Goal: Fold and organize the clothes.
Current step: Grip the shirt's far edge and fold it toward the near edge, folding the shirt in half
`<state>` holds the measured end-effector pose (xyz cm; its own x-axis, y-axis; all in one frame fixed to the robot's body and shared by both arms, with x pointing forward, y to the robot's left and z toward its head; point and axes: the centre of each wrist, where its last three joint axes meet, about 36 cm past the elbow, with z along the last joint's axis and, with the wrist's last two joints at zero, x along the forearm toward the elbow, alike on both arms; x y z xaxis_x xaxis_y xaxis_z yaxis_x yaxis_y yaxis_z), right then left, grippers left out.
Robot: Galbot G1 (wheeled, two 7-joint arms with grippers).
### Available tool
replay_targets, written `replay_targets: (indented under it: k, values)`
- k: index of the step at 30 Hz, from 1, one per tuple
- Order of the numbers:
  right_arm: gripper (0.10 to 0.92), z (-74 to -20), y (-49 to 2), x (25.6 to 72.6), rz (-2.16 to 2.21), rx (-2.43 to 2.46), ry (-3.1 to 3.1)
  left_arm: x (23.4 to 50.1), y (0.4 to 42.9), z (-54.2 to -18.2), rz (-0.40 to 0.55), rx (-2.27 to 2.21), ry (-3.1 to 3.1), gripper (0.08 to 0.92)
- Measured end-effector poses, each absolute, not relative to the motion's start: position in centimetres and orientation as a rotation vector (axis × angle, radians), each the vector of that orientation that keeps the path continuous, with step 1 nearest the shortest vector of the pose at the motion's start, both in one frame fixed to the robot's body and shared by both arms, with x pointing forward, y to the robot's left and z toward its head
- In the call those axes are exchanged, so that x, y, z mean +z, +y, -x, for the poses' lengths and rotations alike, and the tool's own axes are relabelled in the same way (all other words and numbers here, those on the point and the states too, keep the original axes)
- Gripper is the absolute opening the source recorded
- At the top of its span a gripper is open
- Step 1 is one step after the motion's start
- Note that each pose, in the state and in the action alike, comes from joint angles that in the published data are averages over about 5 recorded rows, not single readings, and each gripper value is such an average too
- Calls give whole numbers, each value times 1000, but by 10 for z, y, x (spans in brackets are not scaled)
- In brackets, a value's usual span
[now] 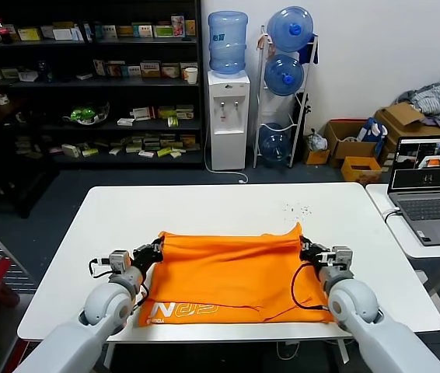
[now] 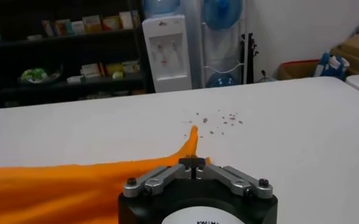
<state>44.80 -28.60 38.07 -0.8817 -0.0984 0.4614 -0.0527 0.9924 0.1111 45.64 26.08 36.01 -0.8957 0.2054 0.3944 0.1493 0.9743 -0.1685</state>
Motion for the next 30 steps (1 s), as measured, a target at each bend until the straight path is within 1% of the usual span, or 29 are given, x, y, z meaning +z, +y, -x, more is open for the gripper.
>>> replay_targets:
  k: [6, 18, 30]
  values:
    - [124, -425, -289, 392, -104, -129, -2641, 365, 256, -432, 292, 162, -2701, 97]
    - [124, -390, -286, 408, -104, -126, -2617, 375, 256, -397, 300, 131, -2702, 97]
    - [124, -370, -284, 408, -107, -123, -2595, 371, 251, -372, 309, 133, -2671, 97]
